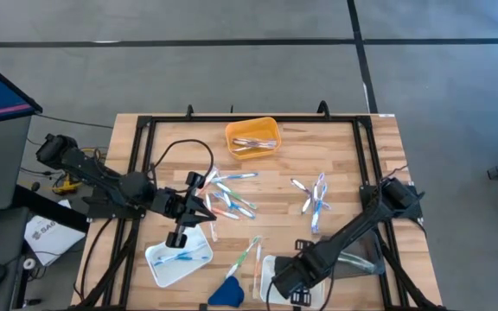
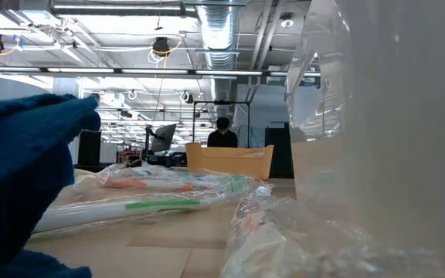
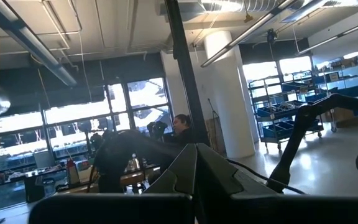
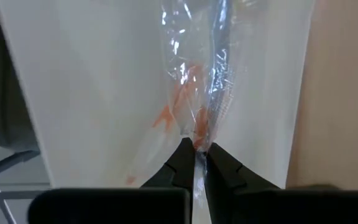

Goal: Pick & Place Toothbrushes
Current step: Put the orange toothbrush into the right white bin

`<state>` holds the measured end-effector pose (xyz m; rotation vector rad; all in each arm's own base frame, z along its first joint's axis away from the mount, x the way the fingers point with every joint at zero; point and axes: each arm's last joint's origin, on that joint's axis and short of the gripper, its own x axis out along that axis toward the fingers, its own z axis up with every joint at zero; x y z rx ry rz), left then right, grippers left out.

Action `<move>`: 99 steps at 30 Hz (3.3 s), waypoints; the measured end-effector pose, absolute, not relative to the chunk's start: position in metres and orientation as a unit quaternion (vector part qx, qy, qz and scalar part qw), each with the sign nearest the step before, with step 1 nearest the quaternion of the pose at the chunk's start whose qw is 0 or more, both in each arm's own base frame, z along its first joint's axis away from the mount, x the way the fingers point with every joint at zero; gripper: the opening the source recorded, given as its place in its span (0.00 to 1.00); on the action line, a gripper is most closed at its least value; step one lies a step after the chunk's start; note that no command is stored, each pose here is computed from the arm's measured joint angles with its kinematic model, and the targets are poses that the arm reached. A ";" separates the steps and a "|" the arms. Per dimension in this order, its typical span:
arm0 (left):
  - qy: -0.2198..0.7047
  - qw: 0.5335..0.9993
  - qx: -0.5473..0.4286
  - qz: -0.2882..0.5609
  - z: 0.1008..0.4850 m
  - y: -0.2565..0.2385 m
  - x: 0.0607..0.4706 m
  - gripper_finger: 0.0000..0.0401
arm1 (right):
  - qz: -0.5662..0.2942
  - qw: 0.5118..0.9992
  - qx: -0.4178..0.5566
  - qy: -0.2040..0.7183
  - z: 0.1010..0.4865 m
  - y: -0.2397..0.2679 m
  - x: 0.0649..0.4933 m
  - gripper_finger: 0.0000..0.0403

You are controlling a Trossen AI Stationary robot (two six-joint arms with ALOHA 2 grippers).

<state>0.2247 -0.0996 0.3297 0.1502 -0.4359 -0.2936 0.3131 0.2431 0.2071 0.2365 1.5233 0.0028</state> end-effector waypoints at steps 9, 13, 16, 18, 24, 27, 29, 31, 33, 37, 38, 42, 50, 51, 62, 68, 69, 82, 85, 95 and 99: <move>-0.215 0.963 0.074 -0.145 0.330 -0.100 0.225 0.00 | 0.036 0.716 0.144 0.682 0.188 0.231 0.325 0.03; -0.215 0.963 0.074 -0.145 0.330 -0.100 0.225 0.00 | 0.021 0.702 0.154 0.695 0.180 0.223 0.324 0.06; -0.215 0.963 0.074 -0.145 0.330 -0.100 0.225 0.00 | 0.008 0.697 0.160 0.699 0.179 0.221 0.324 0.11; -0.215 0.963 0.074 -0.145 0.330 -0.100 0.225 0.00 | 0.010 0.698 0.160 0.698 0.179 0.221 0.324 0.14; -0.215 0.963 0.074 -0.145 0.330 -0.100 0.225 0.00 | 0.014 0.699 0.157 0.698 0.179 0.221 0.324 0.21; -0.215 0.963 0.074 -0.145 0.330 -0.100 0.225 0.00 | 0.012 0.699 0.160 0.697 0.181 0.219 0.326 0.22; -0.215 0.963 0.074 -0.145 0.330 -0.100 0.225 0.00 | 0.009 0.699 0.164 0.696 0.184 0.216 0.328 0.22; -0.215 0.963 0.074 -0.145 0.330 -0.100 0.225 0.00 | 0.010 0.701 0.163 0.694 0.191 0.215 0.332 0.22; -0.215 0.963 0.074 -0.145 0.330 -0.100 0.225 0.00 | 0.023 0.717 0.149 0.681 0.199 0.215 0.337 0.22; -0.215 0.963 0.074 -0.145 0.330 -0.100 0.225 0.00 | 0.022 0.781 0.089 0.618 0.216 0.217 0.348 0.19; -0.215 0.963 0.074 -0.145 0.330 -0.100 0.225 0.00 | 0.018 0.792 0.077 0.606 0.218 0.218 0.349 0.18; -0.215 0.963 0.074 -0.145 0.330 -0.100 0.225 0.00 | 0.007 0.808 0.058 0.587 0.221 0.219 0.350 0.12; -0.213 0.963 0.073 -0.146 0.329 -0.100 0.225 0.00 | -0.051 0.835 0.040 0.547 0.221 0.240 0.337 0.01; -0.213 0.963 0.072 -0.146 0.329 -0.100 0.225 0.00 | -0.052 0.838 0.034 0.542 0.221 0.244 0.334 0.01; -0.215 0.963 0.069 -0.147 0.330 -0.100 0.224 0.00 | 0.002 0.855 -0.003 0.518 0.203 0.270 0.316 0.01; -0.215 0.963 0.068 -0.150 0.330 -0.101 0.224 0.00 | 0.021 0.852 0.026 0.523 0.187 0.259 0.326 0.00; -0.215 0.963 0.068 -0.150 0.330 -0.101 0.224 0.00 | 0.019 0.852 0.028 0.523 0.187 0.257 0.327 0.00; -0.215 0.963 0.068 -0.150 0.330 -0.101 0.224 0.00 | 0.005 0.858 0.017 0.514 0.188 0.248 0.334 0.00; -0.215 0.963 0.068 -0.150 0.330 -0.101 0.224 0.00 | -0.004 0.860 0.015 0.511 0.188 0.246 0.336 0.00; -0.216 0.960 0.066 -0.164 0.330 -0.108 0.221 0.00 | -0.061 0.838 0.036 0.542 0.168 0.225 0.333 0.00; -0.216 0.960 0.066 -0.165 0.330 -0.109 0.221 0.00 | -0.076 0.824 0.048 0.559 0.155 0.215 0.330 0.00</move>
